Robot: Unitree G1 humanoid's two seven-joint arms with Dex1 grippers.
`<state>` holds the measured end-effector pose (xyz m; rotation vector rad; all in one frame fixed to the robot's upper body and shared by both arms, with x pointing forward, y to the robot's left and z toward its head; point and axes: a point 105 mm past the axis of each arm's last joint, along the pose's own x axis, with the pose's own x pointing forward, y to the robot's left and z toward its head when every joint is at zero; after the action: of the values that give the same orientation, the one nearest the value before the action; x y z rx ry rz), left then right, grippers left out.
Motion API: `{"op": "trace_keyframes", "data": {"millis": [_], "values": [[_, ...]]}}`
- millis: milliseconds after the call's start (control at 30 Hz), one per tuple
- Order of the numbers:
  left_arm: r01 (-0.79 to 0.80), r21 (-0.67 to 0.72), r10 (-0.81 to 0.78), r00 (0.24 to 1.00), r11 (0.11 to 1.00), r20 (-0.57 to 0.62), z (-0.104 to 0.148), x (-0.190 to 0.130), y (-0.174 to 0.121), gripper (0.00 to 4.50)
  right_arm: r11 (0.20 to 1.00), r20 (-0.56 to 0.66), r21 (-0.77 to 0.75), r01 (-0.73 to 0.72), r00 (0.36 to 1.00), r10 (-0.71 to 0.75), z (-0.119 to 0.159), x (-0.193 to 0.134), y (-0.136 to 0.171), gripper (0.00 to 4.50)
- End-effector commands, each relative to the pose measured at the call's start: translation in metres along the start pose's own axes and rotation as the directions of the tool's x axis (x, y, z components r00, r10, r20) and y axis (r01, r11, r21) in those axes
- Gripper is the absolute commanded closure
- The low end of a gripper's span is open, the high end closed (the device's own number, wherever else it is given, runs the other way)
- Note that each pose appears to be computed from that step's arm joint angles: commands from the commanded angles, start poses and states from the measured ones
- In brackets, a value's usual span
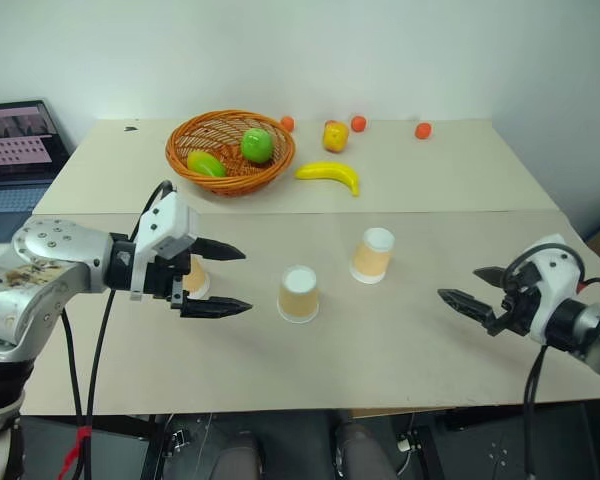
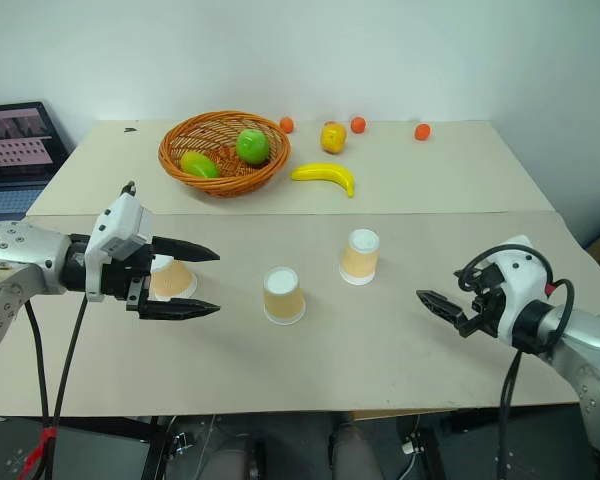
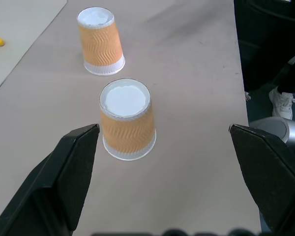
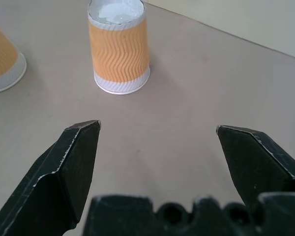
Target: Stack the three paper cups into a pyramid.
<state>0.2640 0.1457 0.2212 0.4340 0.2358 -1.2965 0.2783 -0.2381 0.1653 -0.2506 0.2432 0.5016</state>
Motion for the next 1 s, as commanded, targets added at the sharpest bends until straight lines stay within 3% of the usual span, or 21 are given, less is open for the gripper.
{"op": "trace_keyframes", "data": {"millis": [33, 400, 1000], "values": [[-0.004, 0.050, 0.003, 1.000, 0.999, 0.024, 0.013, 0.000, -0.002, 0.00, 0.997, 0.055, -0.077, 0.020, 0.998, -0.015, 0.008, 0.004, -0.003, 0.07], [0.005, 0.025, -0.006, 0.998, 1.000, 0.066, 0.019, 0.014, -0.014, 0.00, 0.987, 0.126, -0.104, -0.123, 0.983, 0.136, 0.024, 0.066, 0.022, 0.07], [-0.010, 0.031, 0.008, 0.998, 0.999, 0.068, 0.022, 0.016, -0.013, 0.00, 0.968, 0.159, -0.172, -0.185, 0.964, 0.212, 0.041, 0.112, 0.015, 0.07]]}}
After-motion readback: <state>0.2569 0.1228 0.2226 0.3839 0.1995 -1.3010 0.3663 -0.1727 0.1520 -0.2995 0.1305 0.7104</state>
